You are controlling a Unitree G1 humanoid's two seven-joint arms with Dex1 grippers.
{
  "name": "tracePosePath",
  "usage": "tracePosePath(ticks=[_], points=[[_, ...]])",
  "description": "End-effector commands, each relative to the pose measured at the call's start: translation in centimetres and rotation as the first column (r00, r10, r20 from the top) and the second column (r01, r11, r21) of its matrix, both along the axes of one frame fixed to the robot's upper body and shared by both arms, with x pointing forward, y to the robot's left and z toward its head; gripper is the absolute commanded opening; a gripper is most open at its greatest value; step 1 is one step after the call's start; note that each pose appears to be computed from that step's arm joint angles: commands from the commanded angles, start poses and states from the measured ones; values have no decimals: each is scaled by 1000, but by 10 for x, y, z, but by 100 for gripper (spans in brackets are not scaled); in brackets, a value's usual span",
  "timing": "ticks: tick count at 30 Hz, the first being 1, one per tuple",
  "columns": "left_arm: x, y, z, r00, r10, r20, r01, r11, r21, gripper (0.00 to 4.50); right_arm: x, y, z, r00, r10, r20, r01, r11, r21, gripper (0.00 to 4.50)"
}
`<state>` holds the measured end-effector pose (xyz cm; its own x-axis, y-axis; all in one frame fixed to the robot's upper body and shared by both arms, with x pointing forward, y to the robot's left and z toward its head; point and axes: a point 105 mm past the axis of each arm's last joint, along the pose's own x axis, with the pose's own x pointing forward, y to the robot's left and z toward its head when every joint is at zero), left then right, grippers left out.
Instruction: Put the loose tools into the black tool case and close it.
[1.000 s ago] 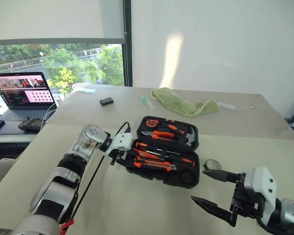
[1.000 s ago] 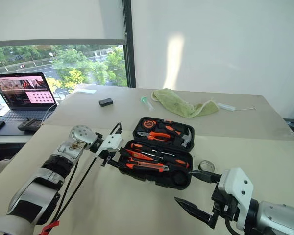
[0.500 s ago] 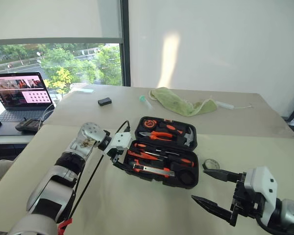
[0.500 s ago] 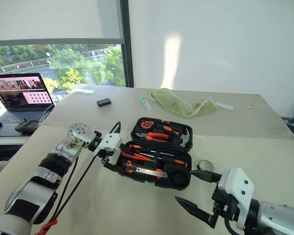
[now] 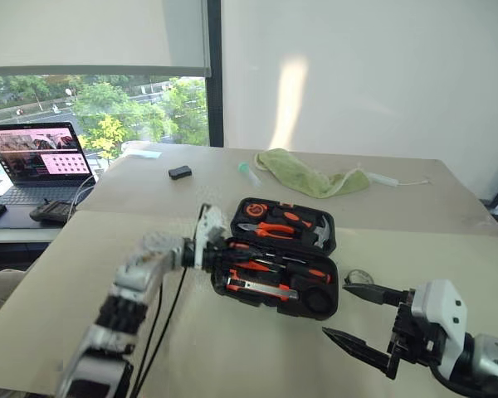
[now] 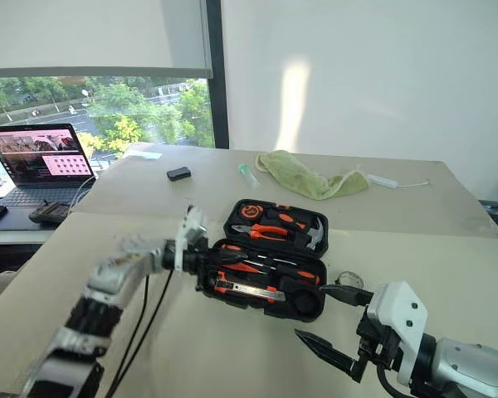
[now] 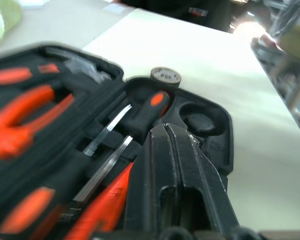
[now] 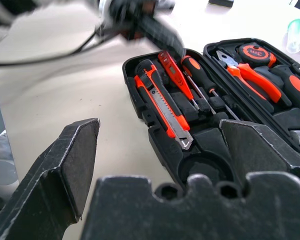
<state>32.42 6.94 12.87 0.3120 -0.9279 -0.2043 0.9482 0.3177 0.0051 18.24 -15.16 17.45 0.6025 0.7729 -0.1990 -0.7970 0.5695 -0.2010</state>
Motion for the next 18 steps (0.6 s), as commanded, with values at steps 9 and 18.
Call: tracePosePath(ticks=[9, 18], points=[[-9, 10, -63, 998, 25, 61, -43, 950, 311, 4, 1, -3, 1, 1000, -8, 3, 8, 999, -34, 450], [-7, 1, -78, 999, -6, 38, -8, 932, 363, 4, 15, -16, -7, 988, -154, -29, 152, 986, -68, 450]])
